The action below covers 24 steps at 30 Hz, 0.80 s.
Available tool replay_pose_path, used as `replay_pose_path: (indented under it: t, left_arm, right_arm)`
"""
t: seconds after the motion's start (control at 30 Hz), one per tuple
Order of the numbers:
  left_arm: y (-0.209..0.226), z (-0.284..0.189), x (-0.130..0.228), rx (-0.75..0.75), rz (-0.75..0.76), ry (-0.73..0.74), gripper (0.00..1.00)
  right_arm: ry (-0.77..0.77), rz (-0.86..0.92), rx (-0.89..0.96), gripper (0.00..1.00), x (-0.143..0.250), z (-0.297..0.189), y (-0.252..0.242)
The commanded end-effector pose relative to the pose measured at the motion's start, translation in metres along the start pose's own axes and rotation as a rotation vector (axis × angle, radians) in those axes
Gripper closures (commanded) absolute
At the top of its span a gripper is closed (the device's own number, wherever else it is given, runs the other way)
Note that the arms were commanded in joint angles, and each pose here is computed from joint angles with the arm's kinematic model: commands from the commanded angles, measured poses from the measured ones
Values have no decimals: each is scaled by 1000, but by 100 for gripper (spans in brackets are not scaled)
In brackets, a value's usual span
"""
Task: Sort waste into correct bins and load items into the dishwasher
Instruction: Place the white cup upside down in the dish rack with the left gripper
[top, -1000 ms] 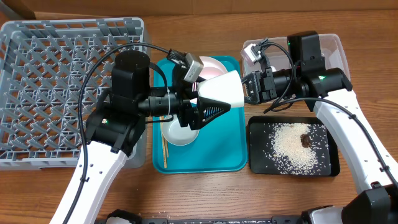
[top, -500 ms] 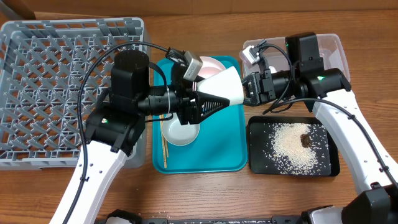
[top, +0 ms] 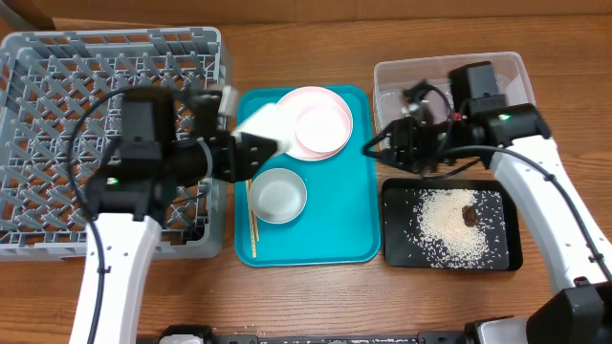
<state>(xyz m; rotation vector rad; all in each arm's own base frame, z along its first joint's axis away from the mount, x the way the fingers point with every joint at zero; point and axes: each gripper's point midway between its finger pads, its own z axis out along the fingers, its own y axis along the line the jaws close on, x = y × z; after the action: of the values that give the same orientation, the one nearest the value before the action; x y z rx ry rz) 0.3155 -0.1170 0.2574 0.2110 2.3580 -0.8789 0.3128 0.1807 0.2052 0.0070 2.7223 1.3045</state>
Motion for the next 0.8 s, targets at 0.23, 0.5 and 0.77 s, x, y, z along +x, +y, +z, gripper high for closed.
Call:
replay_pose_path:
  t: [0.23,0.5,0.77]
  left_arm:
    - [155,-120,36,-756,-339,-22,82]
    - [196,-145,45,-897,-480,-47,83]
    - [231,-119,65,-899,-554,106,81]
  right_arm:
    - [-251,95,475,56,-15,-118,-92]
    - [-261,104,486,56,-8,-130,-96]
    - [-252,110,487,56,-6,-130,-96]
